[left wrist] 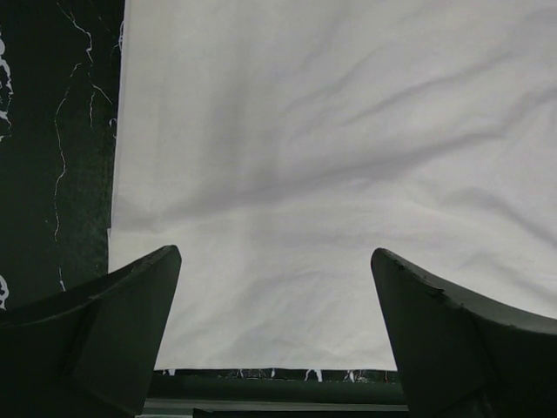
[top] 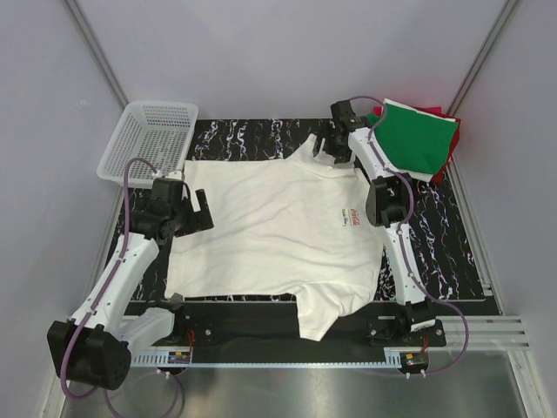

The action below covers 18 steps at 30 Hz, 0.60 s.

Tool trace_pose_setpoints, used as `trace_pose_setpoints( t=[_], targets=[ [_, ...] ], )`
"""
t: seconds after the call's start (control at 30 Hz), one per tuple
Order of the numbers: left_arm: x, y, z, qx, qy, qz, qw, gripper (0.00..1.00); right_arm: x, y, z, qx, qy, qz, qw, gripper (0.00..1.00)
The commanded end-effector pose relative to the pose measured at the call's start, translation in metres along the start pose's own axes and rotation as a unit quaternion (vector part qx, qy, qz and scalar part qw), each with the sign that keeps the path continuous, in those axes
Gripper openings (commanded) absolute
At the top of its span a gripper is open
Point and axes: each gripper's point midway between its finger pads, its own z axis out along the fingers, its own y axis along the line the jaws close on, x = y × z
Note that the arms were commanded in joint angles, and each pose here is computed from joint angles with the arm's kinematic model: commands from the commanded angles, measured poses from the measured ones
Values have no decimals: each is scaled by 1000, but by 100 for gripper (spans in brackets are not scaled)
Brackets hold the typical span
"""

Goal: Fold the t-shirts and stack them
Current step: Flatten the tshirt out

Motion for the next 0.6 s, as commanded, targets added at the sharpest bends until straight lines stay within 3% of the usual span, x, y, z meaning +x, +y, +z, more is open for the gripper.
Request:
trace_pose_setpoints(
  t=[0.0,0.3,0.5,0.57],
  targets=[
    [-6,-6,-5,6,-28,3,1000,98,-16,-2,23,-10,-33,2,999,84],
    [-3,-7,-3,-1,-24,7,1000,98,-55,-18,58,-80,-82,96,989,83],
    [1,-7,1,-10,-16,12,1000,98,-106,-2,65,-184,-159,175,954,82],
    [1,-6,1,-13,-14,13,1000,98,-130,10,54,-225,-205,170,937,83]
  ],
)
